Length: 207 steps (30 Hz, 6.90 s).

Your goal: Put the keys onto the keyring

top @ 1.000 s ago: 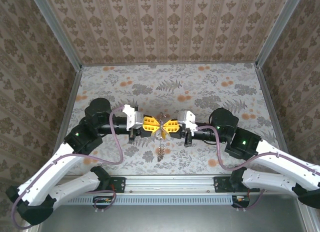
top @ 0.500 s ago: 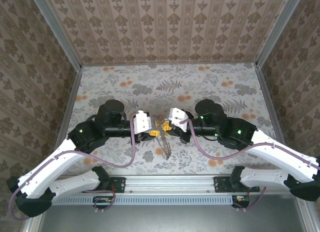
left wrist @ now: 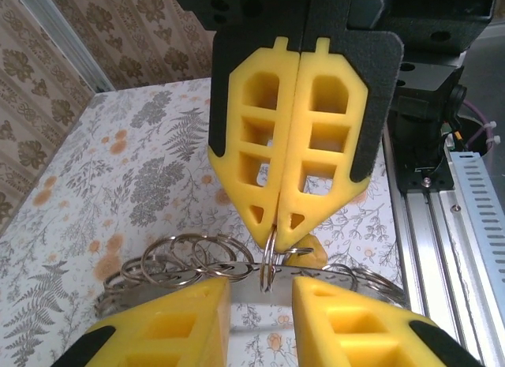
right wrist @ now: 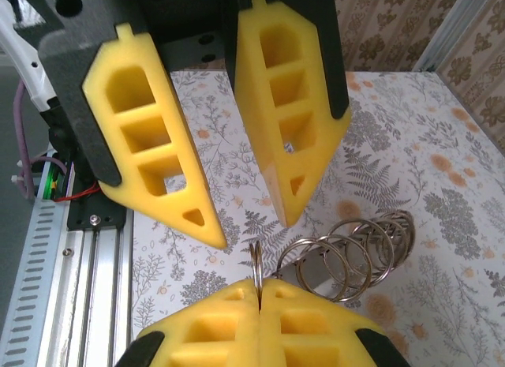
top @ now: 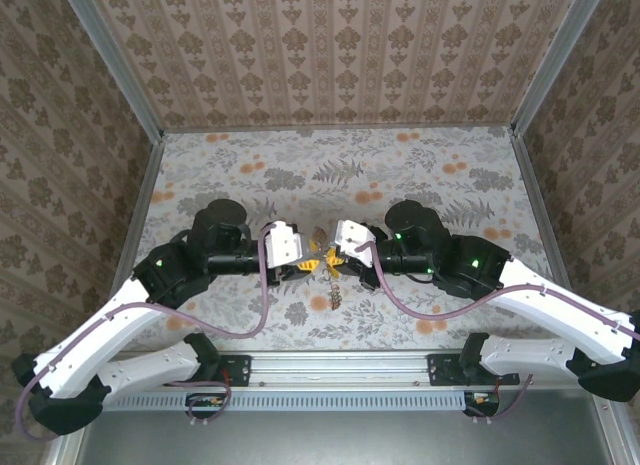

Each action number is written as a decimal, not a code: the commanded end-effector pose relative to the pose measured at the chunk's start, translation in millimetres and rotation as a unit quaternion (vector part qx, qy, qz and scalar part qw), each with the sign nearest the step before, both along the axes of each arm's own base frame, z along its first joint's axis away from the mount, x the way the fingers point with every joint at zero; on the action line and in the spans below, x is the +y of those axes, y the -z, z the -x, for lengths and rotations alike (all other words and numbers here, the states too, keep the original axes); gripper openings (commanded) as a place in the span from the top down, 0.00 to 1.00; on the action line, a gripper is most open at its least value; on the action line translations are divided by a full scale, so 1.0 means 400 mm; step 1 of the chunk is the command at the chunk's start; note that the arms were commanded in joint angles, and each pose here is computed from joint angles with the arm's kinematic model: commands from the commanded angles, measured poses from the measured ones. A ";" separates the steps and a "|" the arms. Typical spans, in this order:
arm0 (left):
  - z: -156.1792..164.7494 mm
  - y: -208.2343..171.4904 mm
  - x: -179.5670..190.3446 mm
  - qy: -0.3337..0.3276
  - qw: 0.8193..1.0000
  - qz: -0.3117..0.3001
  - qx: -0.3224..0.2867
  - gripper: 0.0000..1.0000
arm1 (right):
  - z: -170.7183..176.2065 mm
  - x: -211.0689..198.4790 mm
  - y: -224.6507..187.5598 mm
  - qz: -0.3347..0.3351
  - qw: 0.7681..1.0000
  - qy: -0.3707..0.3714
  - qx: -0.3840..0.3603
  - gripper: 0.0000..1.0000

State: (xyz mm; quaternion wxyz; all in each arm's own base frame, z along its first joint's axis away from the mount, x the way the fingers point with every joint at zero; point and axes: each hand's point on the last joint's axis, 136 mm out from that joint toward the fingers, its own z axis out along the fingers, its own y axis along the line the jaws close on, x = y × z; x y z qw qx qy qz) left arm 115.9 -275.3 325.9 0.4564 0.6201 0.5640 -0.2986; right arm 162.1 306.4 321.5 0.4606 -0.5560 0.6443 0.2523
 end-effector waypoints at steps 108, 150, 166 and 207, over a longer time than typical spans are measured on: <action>0.081 -0.182 0.020 0.121 0.953 0.273 0.053 1.00 | 0.063 -0.009 -0.164 -0.225 0.971 -0.047 -0.067 0.70; -0.408 0.482 -0.136 -0.286 0.941 -0.099 0.149 1.00 | -0.284 -0.404 0.137 -0.221 0.869 0.442 0.032 0.01; -0.513 0.682 -0.168 -0.325 0.901 -0.131 0.257 1.00 | -0.304 -0.481 0.195 -0.225 0.832 0.507 0.034 0.00; -0.653 0.462 0.716 -0.770 0.637 -0.020 0.027 0.00 | -0.558 -0.754 0.500 -0.089 0.758 0.643 -0.068 0.00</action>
